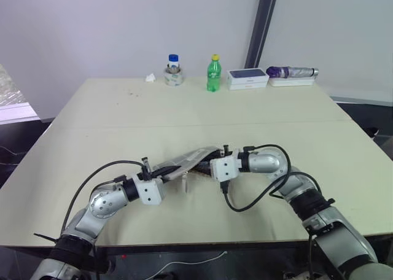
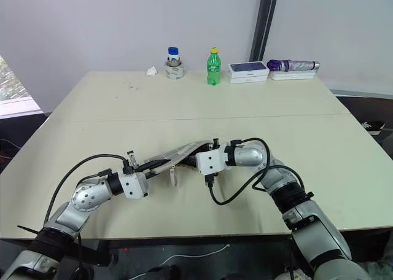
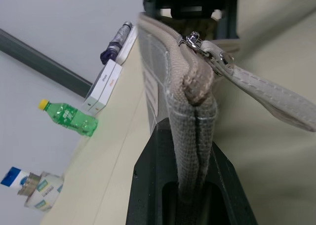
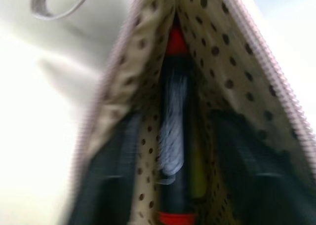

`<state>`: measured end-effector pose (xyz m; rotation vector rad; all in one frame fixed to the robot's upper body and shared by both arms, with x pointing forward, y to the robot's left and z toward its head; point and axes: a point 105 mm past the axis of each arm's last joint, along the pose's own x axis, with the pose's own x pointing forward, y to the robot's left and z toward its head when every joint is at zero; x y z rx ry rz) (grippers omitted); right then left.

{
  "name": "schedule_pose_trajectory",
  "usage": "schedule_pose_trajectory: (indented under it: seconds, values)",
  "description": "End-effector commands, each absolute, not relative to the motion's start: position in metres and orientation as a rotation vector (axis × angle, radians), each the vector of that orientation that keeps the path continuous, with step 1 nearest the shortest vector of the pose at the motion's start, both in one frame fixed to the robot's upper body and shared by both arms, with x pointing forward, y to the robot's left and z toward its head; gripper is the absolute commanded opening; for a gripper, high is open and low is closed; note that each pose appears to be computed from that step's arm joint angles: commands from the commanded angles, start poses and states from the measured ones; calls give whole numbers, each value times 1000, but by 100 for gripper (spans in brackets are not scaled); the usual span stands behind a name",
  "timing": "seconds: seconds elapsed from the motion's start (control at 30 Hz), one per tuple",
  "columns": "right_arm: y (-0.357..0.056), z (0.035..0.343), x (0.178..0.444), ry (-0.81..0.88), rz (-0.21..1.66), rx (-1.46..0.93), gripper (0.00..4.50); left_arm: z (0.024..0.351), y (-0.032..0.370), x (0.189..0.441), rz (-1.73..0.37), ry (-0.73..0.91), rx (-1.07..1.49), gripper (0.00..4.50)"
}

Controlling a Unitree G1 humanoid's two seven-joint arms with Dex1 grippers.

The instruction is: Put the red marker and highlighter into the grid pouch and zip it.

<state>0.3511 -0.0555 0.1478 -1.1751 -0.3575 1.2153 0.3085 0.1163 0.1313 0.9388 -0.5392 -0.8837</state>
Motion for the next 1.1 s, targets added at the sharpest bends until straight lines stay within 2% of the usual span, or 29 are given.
schedule_pose_trajectory:
  seconds: [0.03, 0.3, 0.47, 0.53, 0.7, 0.93, 1.0, 1.1]
  values:
    - [-59, 184, 344, -483, 1143, -1068, 435, 143, 116, 306, -849, -583, 916, 0]
    - [-98, 198, 320, -423, 1117, -859, 435, 137, 110, 306, -838, -565, 882, 0]
    - [-107, 200, 308, -301, 1145, -571, 435, 135, 114, 319, -786, -530, 916, 0]
    - [-106, 189, 291, -169, 1223, -328, 435, 130, 113, 324, -785, -501, 944, 0]
    - [-91, 131, 271, 58, 1261, -189, 435, 130, 98, 327, -807, -533, 988, 0]
    - [-57, 95, 279, 69, 1170, -192, 435, 138, 88, 337, -767, -560, 993, 0]
    - [-50, 101, 286, 51, 1138, -128, 435, 139, 85, 338, -761, -566, 990, 0]
    - [-45, 96, 296, 57, 1096, -159, 435, 137, 80, 337, -766, -568, 991, 0]
